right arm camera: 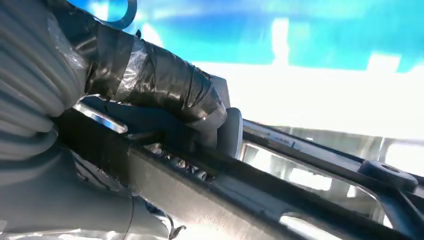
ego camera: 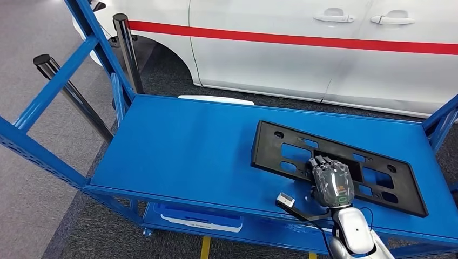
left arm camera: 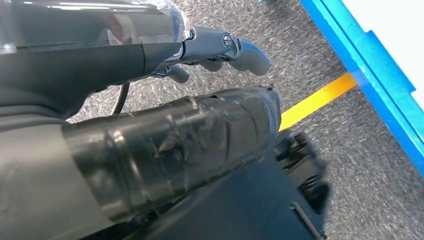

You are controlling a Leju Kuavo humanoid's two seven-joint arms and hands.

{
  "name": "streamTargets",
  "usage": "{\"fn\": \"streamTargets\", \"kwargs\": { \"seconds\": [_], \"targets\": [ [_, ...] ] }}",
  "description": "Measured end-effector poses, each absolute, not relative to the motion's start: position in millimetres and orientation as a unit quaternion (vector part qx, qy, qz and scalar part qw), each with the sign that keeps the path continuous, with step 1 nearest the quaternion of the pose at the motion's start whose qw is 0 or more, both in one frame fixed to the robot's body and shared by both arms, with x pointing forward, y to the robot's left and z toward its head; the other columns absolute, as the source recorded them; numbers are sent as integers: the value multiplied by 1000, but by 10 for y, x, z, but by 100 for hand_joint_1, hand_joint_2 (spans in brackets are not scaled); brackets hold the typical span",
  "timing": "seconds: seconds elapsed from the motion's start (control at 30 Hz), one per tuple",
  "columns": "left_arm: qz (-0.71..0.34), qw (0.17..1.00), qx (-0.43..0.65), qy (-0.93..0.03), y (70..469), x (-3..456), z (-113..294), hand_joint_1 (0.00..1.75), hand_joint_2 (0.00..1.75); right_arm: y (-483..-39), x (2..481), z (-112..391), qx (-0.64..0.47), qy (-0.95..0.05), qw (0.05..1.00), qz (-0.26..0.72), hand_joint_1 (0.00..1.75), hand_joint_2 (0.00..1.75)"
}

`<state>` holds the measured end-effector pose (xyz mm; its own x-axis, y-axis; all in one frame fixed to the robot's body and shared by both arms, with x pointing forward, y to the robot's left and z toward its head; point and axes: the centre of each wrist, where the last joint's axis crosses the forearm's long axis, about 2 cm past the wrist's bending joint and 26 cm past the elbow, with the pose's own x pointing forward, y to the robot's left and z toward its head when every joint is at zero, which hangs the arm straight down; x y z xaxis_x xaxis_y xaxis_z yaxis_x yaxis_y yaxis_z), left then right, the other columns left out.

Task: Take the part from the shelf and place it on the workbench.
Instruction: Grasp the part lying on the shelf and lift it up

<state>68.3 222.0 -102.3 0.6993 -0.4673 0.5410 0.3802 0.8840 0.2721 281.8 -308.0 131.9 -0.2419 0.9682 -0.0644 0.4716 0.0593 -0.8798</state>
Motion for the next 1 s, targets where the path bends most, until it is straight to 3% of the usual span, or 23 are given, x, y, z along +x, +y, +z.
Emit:
{"fn": "streamTargets", "kwargs": {
  "seconds": [0.33, 0.5, 0.6, 0.77, 1.0],
  "targets": [
    [-233, 916, 71, -320, 2218, 721, -1016, 0, 0, -3040, 2603, 1633, -585, -687, 182, 390, 175, 175],
    [-234, 912, 62, -331, 2208, 745, -1012, 0, 0, -3047, 2873, 2005, -623, -663, 190, 369, 175, 175],
    [-234, 910, 61, -337, 2195, 796, -1001, 0, 0, -2698, 3142, 2368, -656, -658, 212, 303, 175, 175],
    [-235, 908, 57, -342, 2193, 823, -996, 0, 0, -2071, 2981, 2171, -580, -697, 113, 406, 175, 175],
    [-236, 910, 43, -338, 2193, 783, -1005, 0, 0, -1870, 2965, 2073, -547, -695, 47, 464, 175, 175]
  ]
}}
